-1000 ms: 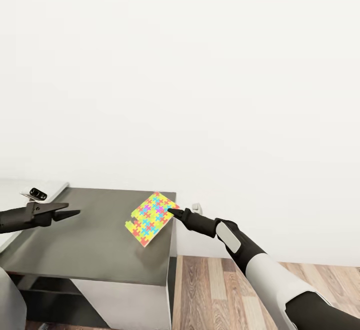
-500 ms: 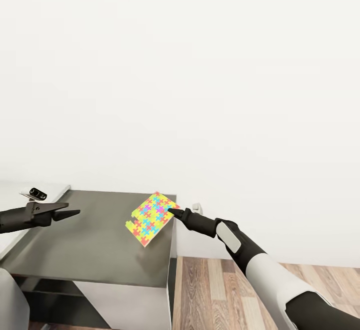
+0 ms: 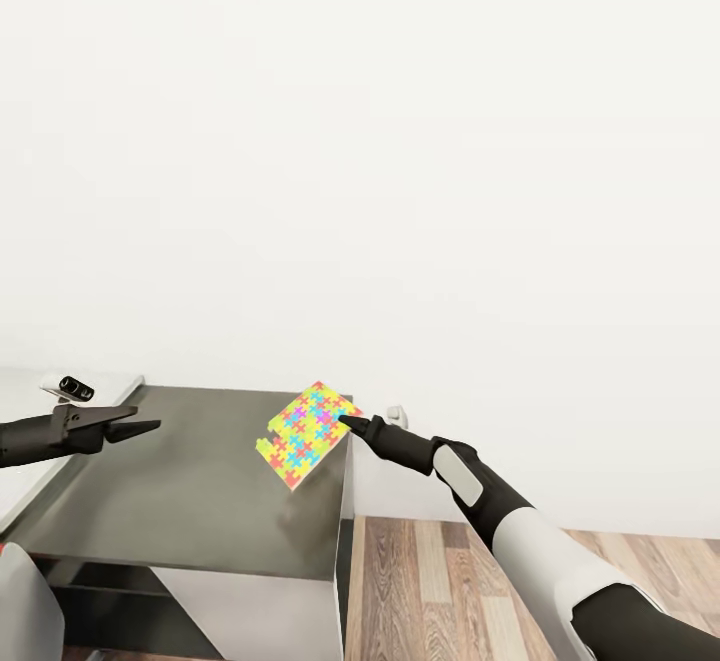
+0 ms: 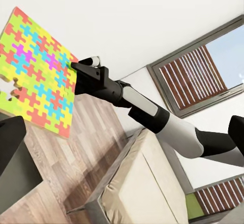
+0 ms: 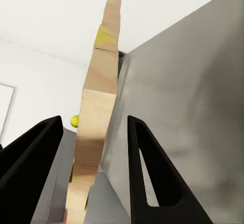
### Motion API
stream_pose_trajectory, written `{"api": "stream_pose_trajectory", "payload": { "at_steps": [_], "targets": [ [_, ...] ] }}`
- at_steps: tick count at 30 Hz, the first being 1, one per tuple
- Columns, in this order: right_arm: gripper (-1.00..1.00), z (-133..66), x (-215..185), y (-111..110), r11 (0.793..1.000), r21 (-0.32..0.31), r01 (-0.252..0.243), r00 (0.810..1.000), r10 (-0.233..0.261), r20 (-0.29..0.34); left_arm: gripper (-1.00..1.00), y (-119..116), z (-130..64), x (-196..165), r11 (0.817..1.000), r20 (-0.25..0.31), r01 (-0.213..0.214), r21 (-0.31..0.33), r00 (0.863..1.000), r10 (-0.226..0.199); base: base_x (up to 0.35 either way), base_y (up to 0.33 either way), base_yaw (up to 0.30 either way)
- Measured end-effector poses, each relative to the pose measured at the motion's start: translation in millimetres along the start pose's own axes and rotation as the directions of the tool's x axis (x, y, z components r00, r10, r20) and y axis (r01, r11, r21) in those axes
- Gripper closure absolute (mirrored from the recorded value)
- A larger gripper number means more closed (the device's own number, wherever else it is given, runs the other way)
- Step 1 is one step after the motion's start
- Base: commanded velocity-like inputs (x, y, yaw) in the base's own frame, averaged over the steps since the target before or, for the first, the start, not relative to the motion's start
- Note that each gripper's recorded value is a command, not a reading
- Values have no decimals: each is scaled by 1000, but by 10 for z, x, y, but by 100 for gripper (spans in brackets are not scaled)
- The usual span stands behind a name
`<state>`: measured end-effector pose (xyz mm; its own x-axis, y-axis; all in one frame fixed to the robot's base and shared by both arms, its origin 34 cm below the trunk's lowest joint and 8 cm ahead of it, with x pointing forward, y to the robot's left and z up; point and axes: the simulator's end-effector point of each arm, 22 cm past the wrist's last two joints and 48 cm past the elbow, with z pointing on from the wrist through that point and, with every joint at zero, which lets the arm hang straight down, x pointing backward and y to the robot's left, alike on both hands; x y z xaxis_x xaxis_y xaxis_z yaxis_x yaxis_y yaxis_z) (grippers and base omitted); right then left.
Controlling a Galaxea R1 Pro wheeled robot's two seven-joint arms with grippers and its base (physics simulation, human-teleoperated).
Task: Put all the toys in the child's room - the three board games (two on the bed and one on the table), the two jigsaw puzzles on the table, and the tennis ball on the table - inside the toy box on the table in the child's room.
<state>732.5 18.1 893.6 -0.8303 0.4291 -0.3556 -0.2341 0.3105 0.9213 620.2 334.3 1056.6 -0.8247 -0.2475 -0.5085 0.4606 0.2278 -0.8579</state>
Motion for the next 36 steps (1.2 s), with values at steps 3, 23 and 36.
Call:
{"api": "stream_pose_trajectory", "payload": {
  "at_steps": [3,23,36],
  "targets": [
    [100,-10,-8,52,1000,-8,-3,1000,3,0,-100,-37,-4,-19,1000,0,0,0,1000,0,0,0,0],
    [100,-58,-82,319,1000,-13,8,1000,-8,7,-100,-281,-30,-133,1000,-1,-3,0,1000,3,0,0,0],
    [100,-96,-145,465,1000,-12,18,1000,-17,20,-100,-437,-43,-192,1000,-4,-7,1,1000,7,0,0,0]
  ]
}}
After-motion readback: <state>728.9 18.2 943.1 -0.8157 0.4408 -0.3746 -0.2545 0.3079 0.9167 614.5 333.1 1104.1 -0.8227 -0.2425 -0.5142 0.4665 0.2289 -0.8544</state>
